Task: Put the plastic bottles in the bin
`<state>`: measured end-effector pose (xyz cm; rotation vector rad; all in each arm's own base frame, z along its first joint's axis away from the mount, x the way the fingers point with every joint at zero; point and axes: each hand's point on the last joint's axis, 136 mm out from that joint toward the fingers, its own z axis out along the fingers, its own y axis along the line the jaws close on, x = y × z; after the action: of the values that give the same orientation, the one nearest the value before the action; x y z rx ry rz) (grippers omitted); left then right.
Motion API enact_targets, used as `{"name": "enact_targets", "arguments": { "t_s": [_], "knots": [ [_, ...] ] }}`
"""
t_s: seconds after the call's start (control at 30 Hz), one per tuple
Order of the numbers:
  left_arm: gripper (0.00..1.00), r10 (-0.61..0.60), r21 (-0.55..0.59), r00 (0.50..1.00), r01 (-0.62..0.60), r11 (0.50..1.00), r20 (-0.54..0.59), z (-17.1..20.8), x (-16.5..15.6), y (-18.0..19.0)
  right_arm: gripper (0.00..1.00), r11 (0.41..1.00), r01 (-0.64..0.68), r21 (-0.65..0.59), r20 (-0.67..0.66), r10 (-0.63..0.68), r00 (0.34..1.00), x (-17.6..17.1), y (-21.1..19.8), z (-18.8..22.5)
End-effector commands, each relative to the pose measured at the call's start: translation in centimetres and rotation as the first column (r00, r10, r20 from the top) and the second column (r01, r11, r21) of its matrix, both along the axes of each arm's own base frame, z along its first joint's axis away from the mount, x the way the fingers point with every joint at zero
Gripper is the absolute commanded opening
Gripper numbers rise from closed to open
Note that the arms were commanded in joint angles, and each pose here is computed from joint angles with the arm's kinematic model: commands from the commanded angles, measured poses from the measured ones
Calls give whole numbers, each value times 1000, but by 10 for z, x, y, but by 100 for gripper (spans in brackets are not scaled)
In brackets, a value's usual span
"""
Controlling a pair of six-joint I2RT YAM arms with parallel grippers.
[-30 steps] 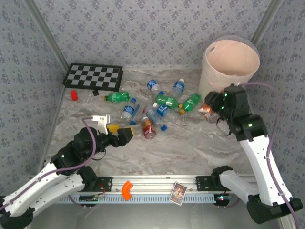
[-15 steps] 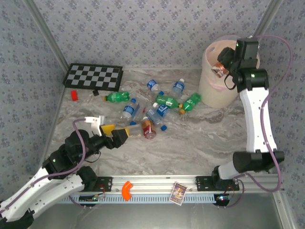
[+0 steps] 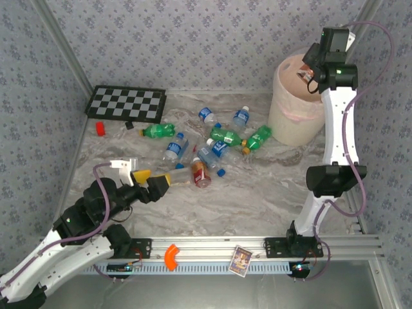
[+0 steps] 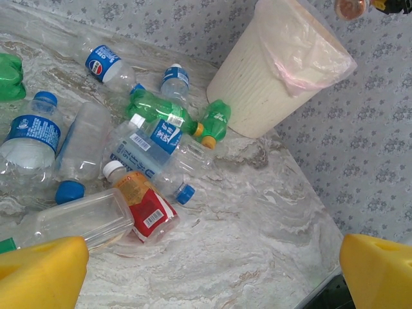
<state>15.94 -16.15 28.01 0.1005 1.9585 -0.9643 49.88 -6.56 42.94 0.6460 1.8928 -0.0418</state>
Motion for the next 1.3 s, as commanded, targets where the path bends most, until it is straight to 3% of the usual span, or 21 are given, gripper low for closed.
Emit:
{"name": "enact_targets", "arguments": {
  "t_s": [0.0, 0.13, 0.17, 0.2, 0.23, 0.43, 0.8, 1.03, 1.27],
  "knots": [
    [100, 6, -1, 1000, -6, 1000, 30, 12, -2, 5, 59, 999, 9, -46, -46, -11, 999, -5, -1, -3],
    [100, 7, 1, 999, -7, 1000, 32, 11, -2, 5, 67, 996, -13, -89, -69, 6, 998, -5, 6, -6],
    [100, 6, 3, 1000, -6, 1000, 31, 10, -2, 5, 75, 995, -15, -97, -72, 8, 997, -6, 7, -5],
    [100, 6, 1, 999, -6, 1000, 32, 11, -2, 5, 95, 995, -16, -103, -76, 8, 997, -8, 8, -5],
    [100, 6, 1, 999, -6, 1000, 31, 11, -2, 5, 100, 994, -16, -107, -77, 8, 997, -9, 9, -4],
    [100, 6, -3, 1000, -6, 1000, 25, 9, -1, 4, 100, 993, -51, -111, -54, 45, 998, -19, 25, 6],
    [100, 35, 20, 999, -35, 999, -11, -7, 4, 3, 100, 970, -218, -108, -17, 218, 976, -56, 103, -7],
    [100, 76, 69, 995, -71, 995, -64, -28, 15, -1, 100, 934, -352, -63, -15, 352, 936, -88, 153, -54],
    [100, 198, 164, 971, -176, 971, -132, -63, 33, 4, 99, 868, -495, -49, -60, 492, 869, -119, 200, -122]
  ]
}}
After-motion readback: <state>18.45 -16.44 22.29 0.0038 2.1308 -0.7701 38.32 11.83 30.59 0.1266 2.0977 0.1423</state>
